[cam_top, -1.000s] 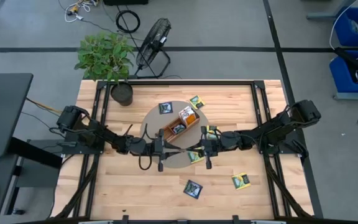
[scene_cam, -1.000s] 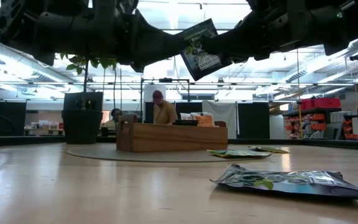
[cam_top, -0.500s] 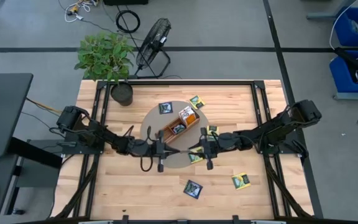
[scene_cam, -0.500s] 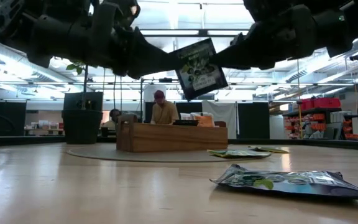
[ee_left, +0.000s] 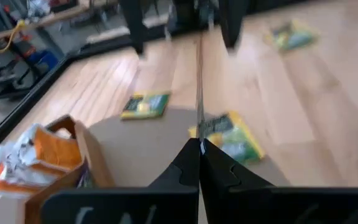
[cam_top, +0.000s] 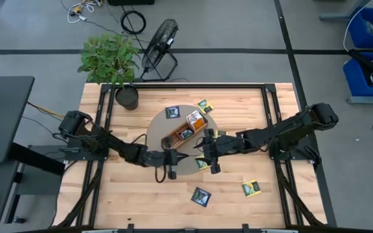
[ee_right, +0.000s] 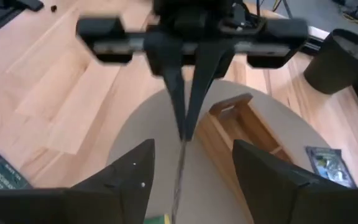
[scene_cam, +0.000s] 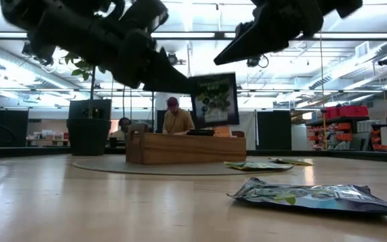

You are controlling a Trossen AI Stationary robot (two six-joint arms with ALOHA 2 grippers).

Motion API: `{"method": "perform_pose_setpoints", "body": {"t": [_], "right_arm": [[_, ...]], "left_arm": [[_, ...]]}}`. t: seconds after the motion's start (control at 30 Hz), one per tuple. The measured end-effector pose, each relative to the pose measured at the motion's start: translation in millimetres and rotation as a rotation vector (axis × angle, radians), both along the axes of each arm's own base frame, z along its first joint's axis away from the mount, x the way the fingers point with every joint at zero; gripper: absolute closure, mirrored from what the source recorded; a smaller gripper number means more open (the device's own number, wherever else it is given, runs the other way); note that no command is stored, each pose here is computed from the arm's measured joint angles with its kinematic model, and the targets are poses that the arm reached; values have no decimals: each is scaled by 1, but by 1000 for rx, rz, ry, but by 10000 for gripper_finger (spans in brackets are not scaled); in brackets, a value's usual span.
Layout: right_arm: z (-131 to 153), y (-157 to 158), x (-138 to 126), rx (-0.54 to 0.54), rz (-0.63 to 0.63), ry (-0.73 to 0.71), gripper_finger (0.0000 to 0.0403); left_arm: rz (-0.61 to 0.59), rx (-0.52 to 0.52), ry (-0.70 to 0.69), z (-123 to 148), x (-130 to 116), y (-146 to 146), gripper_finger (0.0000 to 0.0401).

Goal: Pick & Place Tea
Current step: Put the purple tea bag into the middle section of the wooden organizer

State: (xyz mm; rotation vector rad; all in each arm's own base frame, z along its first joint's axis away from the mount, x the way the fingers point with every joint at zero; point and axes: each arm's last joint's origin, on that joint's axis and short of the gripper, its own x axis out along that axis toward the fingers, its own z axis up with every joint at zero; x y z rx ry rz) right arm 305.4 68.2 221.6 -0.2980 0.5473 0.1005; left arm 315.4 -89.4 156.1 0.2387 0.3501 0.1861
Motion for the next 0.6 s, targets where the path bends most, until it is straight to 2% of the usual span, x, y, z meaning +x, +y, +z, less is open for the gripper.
{"method": "perform_pose_setpoints", "body": {"t": [0.1, 0.3, 0.43, 0.6], "right_arm": [[10, 0, 3, -13, -6, 44, 188], [20, -2, 3, 33, -8, 138, 203], [20, -3, 2, 23, -37, 150, 204], [18, -7, 2, -2, -79, 165, 205]], "left_arm": [[31, 27, 59, 7, 8, -3, 400], [59, 56, 53, 23, 19, -6, 400], [79, 80, 98, 29, 24, -3, 400], [74, 91, 93, 31, 26, -3, 400]]}}
